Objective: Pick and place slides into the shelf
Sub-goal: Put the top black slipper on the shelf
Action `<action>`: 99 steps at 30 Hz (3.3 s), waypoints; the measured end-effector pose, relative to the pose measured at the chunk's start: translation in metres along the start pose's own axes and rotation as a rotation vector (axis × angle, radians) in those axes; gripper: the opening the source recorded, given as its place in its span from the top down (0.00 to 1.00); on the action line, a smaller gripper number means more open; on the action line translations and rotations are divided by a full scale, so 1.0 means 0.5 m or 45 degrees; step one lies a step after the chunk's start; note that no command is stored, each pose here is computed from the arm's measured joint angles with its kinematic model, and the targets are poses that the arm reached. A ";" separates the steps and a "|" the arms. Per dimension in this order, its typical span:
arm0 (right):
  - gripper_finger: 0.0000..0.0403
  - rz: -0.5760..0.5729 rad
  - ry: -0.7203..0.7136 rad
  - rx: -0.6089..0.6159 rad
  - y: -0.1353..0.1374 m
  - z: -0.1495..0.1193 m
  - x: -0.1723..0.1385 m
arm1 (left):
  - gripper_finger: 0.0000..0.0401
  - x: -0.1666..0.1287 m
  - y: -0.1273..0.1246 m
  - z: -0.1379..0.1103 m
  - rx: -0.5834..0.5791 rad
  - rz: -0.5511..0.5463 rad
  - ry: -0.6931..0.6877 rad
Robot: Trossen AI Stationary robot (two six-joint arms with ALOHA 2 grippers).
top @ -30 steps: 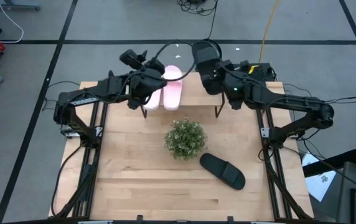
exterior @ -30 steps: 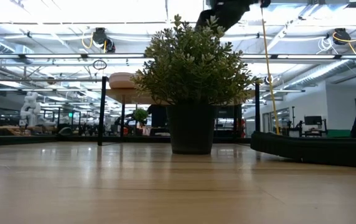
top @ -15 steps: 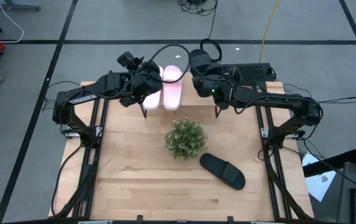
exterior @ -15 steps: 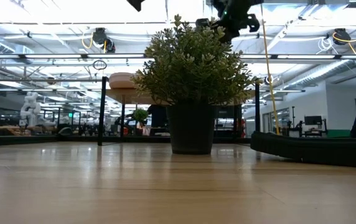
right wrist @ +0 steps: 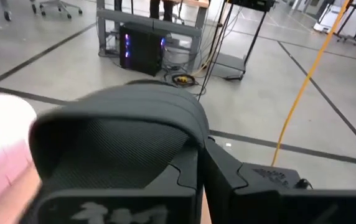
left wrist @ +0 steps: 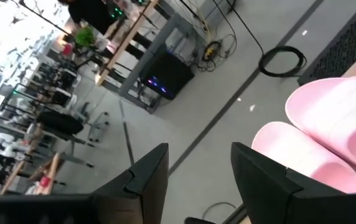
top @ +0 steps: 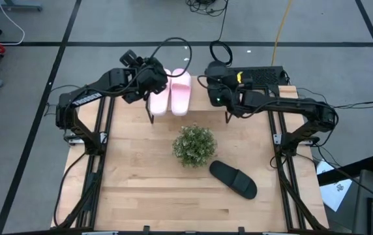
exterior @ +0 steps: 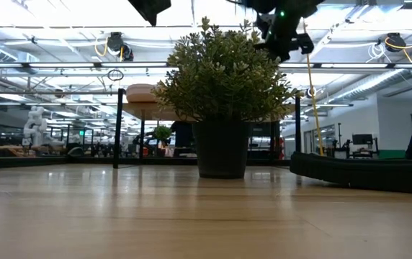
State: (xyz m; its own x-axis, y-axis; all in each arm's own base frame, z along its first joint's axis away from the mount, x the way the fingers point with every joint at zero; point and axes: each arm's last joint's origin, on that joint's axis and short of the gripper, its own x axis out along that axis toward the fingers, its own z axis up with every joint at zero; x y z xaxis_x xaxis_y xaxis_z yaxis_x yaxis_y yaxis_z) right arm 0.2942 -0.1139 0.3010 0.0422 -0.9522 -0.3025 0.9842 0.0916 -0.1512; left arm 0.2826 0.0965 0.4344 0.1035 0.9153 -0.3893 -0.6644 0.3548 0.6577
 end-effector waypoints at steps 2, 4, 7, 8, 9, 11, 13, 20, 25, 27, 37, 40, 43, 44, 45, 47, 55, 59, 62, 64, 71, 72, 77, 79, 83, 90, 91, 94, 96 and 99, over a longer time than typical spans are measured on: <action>1.00 0.000 0.016 -0.014 0.000 -0.017 0.004 | 0.55 0.005 0.003 0.000 -0.006 -0.015 0.009; 1.00 0.015 0.028 -0.006 0.001 -0.033 0.009 | 0.55 0.010 0.005 0.000 -0.015 -0.015 0.014; 1.00 0.017 0.026 -0.012 0.001 -0.050 0.017 | 0.55 0.016 0.009 0.000 -0.021 -0.008 0.022; 1.00 0.019 0.021 -0.016 0.001 -0.053 0.019 | 0.55 0.017 0.010 0.000 -0.023 -0.006 0.025; 1.00 0.022 0.015 -0.017 0.001 -0.056 0.020 | 0.55 0.019 0.011 -0.001 -0.024 -0.003 0.028; 1.00 0.016 0.016 -0.019 0.000 -0.064 0.025 | 0.55 0.021 0.012 -0.001 -0.026 0.001 0.032; 1.00 0.010 0.022 -0.034 -0.002 -0.073 0.028 | 0.55 0.022 0.013 -0.001 -0.027 0.002 0.033; 1.00 -0.016 0.039 -0.063 -0.009 -0.096 0.039 | 0.55 0.022 0.013 -0.001 -0.027 0.001 0.033; 1.00 -0.049 0.022 -0.083 -0.011 -0.098 0.040 | 0.55 0.022 0.013 -0.001 -0.022 0.000 0.032; 1.00 -0.051 0.023 -0.095 -0.012 -0.097 0.042 | 0.55 0.022 0.013 -0.001 -0.022 0.000 0.032; 1.00 -0.048 0.026 -0.090 -0.012 -0.097 0.042 | 0.55 0.022 0.013 -0.001 -0.029 -0.003 0.031; 1.00 -0.043 0.034 -0.072 -0.012 -0.098 0.042 | 0.55 0.022 0.012 -0.001 -0.029 -0.005 0.031; 1.00 -0.030 0.046 -0.077 -0.012 -0.100 0.042 | 0.55 0.022 0.011 0.000 -0.030 -0.035 0.031; 1.00 -0.029 0.046 -0.075 -0.012 -0.100 0.042 | 0.55 0.022 0.011 0.000 -0.030 -0.046 0.031; 1.00 -0.027 0.047 -0.075 -0.012 -0.100 0.042 | 0.55 0.021 0.010 0.000 -0.030 -0.054 0.031; 1.00 -0.025 0.051 -0.079 -0.012 -0.100 0.042 | 0.55 0.021 0.010 0.000 -0.030 -0.060 0.030; 1.00 -0.021 0.102 -0.109 -0.017 -0.110 0.041 | 0.55 0.021 0.010 0.000 -0.030 -0.060 0.030; 1.00 -0.023 0.108 -0.127 -0.019 -0.111 0.041 | 0.55 0.021 0.010 0.000 -0.030 -0.059 0.031; 1.00 -0.025 0.115 -0.141 -0.020 -0.113 0.041 | 0.55 0.021 0.010 0.000 -0.030 -0.060 0.030; 1.00 -0.028 0.122 -0.154 -0.021 -0.114 0.041 | 0.55 0.021 0.010 0.000 -0.030 -0.059 0.030; 1.00 -0.030 0.130 -0.184 -0.022 -0.116 0.041 | 0.55 0.021 0.010 0.000 -0.031 -0.059 0.030; 1.00 -0.029 0.131 -0.186 -0.022 -0.116 0.041 | 0.55 0.021 0.010 0.000 -0.031 -0.059 0.029; 0.97 -0.007 0.146 -0.218 -0.021 -0.117 0.041 | 0.55 0.021 0.010 0.000 -0.032 -0.059 0.028; 0.95 -0.003 0.153 -0.223 -0.022 -0.118 0.040 | 0.55 0.021 0.010 0.000 -0.033 -0.059 0.028; 0.92 -0.002 0.153 -0.224 -0.022 -0.118 0.040 | 0.55 0.021 0.010 0.000 -0.033 -0.059 0.028; 0.92 -0.003 0.151 -0.222 -0.021 -0.117 0.041 | 0.55 0.021 0.010 0.000 -0.033 -0.059 0.027; 0.92 -0.003 0.150 -0.223 -0.021 -0.117 0.041 | 0.55 0.021 0.010 0.000 -0.033 -0.059 0.027; 0.92 -0.001 0.148 -0.240 -0.021 -0.117 0.040 | 0.55 0.021 0.010 0.000 -0.033 -0.059 0.027; 0.92 -0.001 0.148 -0.241 -0.021 -0.117 0.040 | 0.55 0.021 0.009 0.000 -0.033 -0.059 0.027; 0.92 -0.001 0.148 -0.248 -0.021 -0.117 0.040 | 0.55 0.021 0.010 0.000 -0.032 -0.059 0.027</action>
State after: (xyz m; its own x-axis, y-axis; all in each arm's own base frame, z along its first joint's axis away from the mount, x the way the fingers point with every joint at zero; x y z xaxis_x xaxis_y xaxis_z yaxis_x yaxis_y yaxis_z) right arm 0.2746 -0.1171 0.2415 0.0105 -0.9134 -0.4070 0.9320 0.1564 -0.3270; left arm 0.2806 0.1079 0.4335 0.1190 0.8934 -0.4332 -0.6779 0.3919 0.6220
